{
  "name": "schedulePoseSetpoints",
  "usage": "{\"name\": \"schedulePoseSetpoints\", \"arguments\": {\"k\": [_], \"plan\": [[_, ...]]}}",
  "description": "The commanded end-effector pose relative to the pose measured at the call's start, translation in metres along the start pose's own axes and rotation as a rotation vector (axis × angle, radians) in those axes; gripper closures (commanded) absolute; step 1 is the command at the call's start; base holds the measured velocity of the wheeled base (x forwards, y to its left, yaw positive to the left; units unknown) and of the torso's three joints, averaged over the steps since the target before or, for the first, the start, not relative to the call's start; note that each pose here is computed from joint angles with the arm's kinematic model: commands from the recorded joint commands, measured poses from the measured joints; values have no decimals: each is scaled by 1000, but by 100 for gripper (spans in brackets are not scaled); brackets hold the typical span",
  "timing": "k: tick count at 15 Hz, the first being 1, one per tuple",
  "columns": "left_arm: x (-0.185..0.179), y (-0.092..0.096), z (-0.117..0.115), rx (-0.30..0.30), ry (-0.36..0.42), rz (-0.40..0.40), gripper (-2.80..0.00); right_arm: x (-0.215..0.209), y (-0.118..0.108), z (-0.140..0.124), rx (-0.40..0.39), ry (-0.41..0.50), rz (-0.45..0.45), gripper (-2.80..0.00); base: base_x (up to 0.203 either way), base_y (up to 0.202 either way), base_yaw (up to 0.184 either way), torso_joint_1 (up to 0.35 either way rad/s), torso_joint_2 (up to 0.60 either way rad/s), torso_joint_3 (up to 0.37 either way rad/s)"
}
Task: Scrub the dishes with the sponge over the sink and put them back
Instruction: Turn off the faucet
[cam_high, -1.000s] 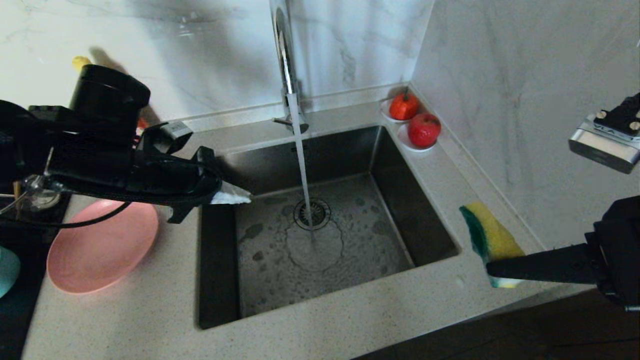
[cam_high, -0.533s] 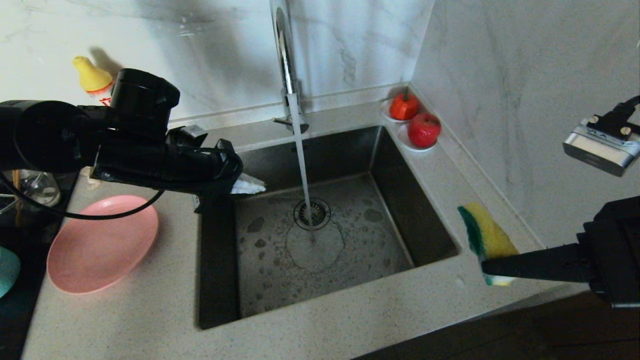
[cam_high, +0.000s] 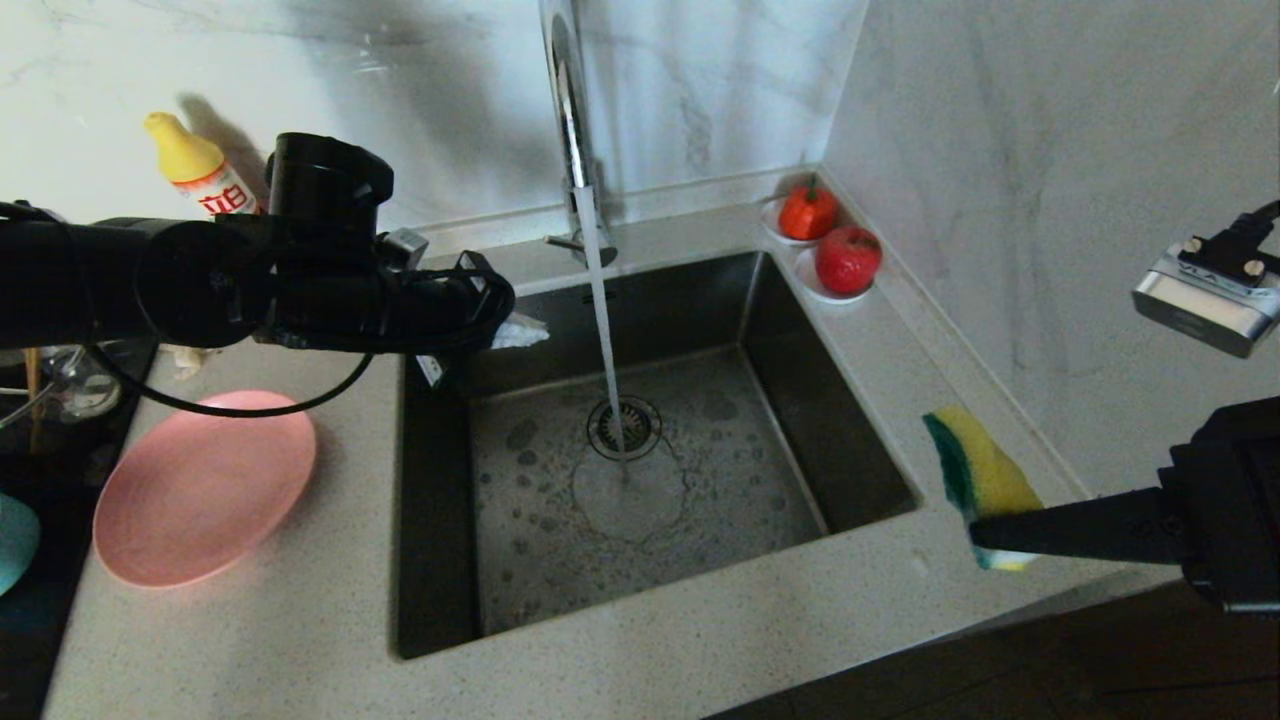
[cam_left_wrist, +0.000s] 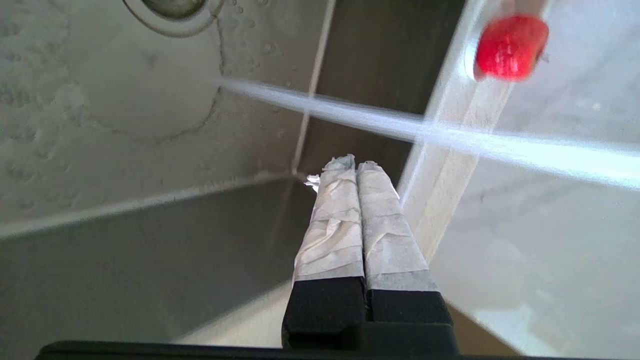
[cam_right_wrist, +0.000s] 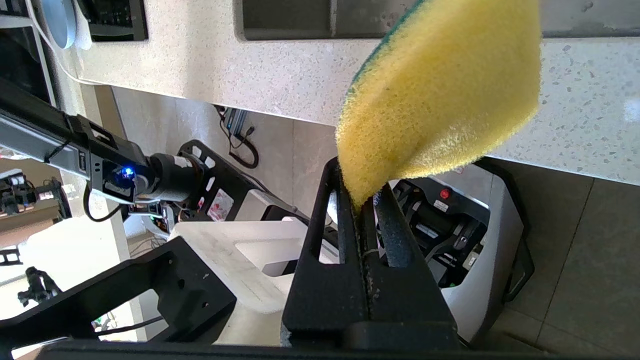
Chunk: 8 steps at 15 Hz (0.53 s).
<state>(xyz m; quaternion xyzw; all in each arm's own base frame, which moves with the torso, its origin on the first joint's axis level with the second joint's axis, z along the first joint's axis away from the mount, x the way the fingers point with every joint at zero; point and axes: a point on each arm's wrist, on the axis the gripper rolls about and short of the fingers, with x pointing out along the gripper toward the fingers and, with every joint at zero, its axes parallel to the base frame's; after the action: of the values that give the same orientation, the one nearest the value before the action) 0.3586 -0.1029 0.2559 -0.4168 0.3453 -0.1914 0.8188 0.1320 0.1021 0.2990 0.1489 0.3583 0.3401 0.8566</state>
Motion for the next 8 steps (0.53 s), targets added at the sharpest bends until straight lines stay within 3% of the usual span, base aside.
{"name": "schedulePoseSetpoints", "arguments": {"k": [1, 8], "plan": [[8, 0, 5, -17, -6, -6, 0, 0, -1, 0, 7, 1, -3, 0, 0, 0, 0, 0, 0, 0], [14, -8, 15, -5, -118, -46, 0, 0, -2, -3, 8, 6, -3, 0, 0, 0, 0, 0, 0, 0]]}}
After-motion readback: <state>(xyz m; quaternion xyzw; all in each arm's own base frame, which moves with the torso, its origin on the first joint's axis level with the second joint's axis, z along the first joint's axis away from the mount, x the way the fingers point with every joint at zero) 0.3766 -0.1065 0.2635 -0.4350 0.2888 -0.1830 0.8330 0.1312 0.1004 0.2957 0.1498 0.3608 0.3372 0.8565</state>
